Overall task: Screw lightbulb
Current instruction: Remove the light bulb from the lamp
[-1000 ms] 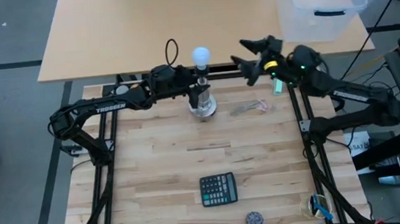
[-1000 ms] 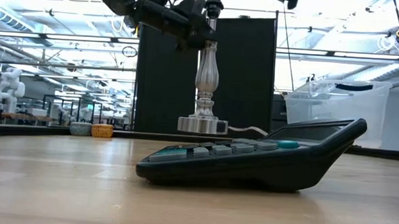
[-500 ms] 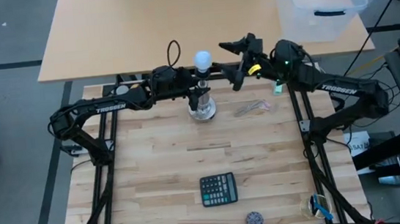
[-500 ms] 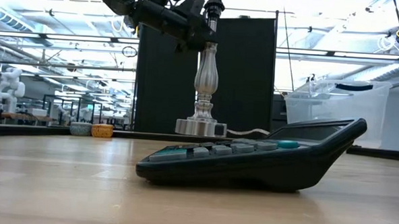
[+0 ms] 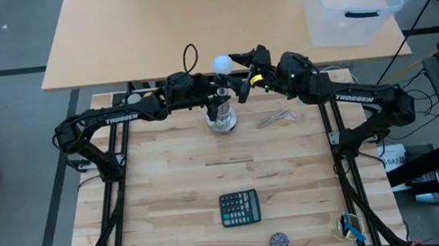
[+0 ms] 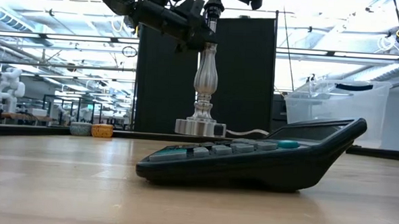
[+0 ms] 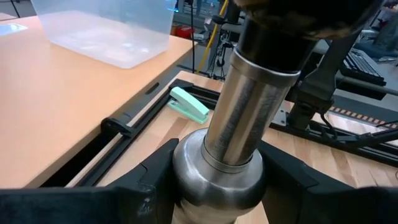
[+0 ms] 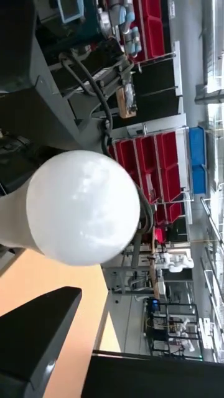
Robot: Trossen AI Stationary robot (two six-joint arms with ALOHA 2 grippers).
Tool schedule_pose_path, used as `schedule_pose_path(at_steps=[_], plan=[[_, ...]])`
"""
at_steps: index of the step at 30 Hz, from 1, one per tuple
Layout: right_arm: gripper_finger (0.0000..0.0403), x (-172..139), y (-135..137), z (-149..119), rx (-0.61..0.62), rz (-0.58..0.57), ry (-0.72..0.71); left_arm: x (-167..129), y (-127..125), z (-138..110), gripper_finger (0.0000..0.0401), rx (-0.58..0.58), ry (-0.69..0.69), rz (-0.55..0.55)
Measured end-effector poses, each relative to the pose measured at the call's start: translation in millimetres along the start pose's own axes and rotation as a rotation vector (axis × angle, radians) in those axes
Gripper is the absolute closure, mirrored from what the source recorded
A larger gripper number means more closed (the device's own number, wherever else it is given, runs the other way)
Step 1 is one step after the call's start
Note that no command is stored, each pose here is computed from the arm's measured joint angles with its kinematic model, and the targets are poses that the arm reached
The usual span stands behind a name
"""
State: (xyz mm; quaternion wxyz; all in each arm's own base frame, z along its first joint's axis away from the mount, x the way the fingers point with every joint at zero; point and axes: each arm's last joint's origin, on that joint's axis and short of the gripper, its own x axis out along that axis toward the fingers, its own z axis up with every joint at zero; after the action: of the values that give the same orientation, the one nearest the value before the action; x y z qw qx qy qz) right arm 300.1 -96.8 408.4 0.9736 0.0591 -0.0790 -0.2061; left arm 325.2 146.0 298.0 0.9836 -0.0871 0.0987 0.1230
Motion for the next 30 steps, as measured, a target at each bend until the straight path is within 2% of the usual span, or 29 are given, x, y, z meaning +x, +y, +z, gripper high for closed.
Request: schedule_pose_path(at_steps=[10, 20, 24, 30], plan=[[0.004, 4.8, 3.9, 1.1, -0.004, 0.018, -0.065, 0.0, 0.0, 0.0, 0.0227, 0.0, 0.0, 0.001], [0.0154, 6.5, 3.2, -4.6, -0.014, 0.027, -0.02, 0.0, 0.0, -0.6, 0.0227, 0.001, 0.006, 0.0], [0.0159, 6.5, 3.6, -4.9, -0.032, 0.04, -0.016, 0.0, -0.4, -1.6, 0.0227, 0.001, 0.018, -0.019], [0.016, 6.1, 6.3, -6.2, -0.066, 0.149, 0.006, -0.1, -2.7, -2.5, 0.0227, 0.006, 0.031, -0.087]])
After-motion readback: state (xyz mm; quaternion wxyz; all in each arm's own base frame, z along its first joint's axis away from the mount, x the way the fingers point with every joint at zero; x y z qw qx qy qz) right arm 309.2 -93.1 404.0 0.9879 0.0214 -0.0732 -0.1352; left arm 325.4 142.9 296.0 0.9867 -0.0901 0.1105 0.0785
